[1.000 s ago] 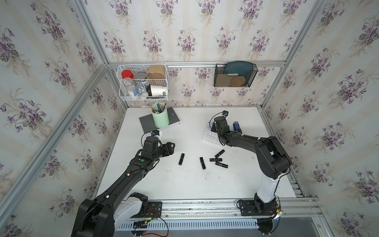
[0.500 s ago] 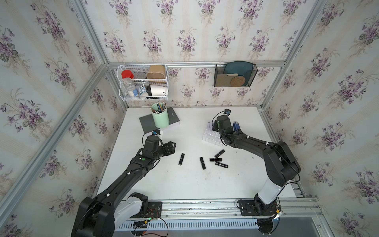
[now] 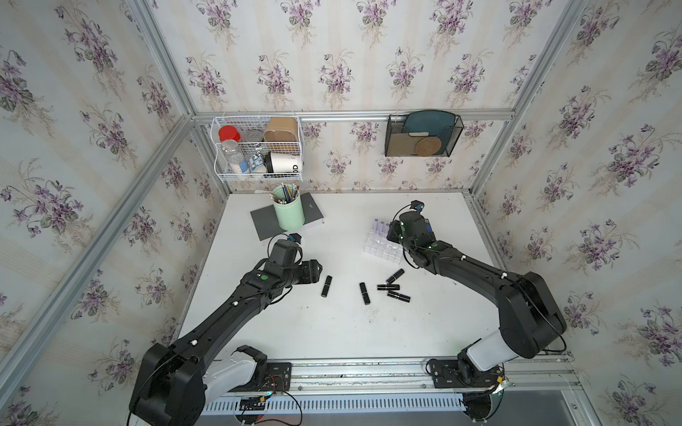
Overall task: Arrange the lipsticks in the organizer
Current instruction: Place the lipstick in the storage box, then pick up the lipstick at the center of the board.
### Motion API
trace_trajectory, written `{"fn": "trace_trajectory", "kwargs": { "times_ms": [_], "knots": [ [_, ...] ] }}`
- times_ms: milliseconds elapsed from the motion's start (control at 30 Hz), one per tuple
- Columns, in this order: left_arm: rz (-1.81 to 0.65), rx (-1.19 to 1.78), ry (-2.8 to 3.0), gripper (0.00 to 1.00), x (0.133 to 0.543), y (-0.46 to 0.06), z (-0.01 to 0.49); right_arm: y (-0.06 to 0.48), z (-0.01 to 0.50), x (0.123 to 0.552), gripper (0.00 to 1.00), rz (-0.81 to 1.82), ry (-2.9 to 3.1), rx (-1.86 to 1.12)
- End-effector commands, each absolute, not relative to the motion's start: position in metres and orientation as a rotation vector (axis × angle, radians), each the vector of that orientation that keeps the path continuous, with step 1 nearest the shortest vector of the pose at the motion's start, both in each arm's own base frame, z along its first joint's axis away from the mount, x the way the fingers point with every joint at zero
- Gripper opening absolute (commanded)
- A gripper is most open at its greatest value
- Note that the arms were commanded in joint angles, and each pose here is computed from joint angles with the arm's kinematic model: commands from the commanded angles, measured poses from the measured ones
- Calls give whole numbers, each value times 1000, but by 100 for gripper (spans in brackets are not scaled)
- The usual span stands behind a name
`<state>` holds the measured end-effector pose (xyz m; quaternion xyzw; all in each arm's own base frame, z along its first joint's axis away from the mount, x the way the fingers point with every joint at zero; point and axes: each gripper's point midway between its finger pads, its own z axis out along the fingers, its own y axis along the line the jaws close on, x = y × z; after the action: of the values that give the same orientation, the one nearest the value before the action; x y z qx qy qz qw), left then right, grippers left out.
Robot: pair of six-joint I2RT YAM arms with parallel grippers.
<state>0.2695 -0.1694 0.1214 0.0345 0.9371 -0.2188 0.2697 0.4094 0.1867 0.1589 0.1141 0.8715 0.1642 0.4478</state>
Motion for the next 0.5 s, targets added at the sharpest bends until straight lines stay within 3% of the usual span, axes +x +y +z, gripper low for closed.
{"fn": "trace_trajectory", "kwargs": {
  "times_ms": [0,300,467],
  "knots": [
    [-493,130,2610,73,259,-170,106,208,144,377,37,489,2279,197],
    [-408,200,2659,65,267,-185,98,261,100,277,39,520,2570,-160],
    [-497,166,2672,64,262,-197,91,277,78,250,42,453,2666,-309]
  ]
}}
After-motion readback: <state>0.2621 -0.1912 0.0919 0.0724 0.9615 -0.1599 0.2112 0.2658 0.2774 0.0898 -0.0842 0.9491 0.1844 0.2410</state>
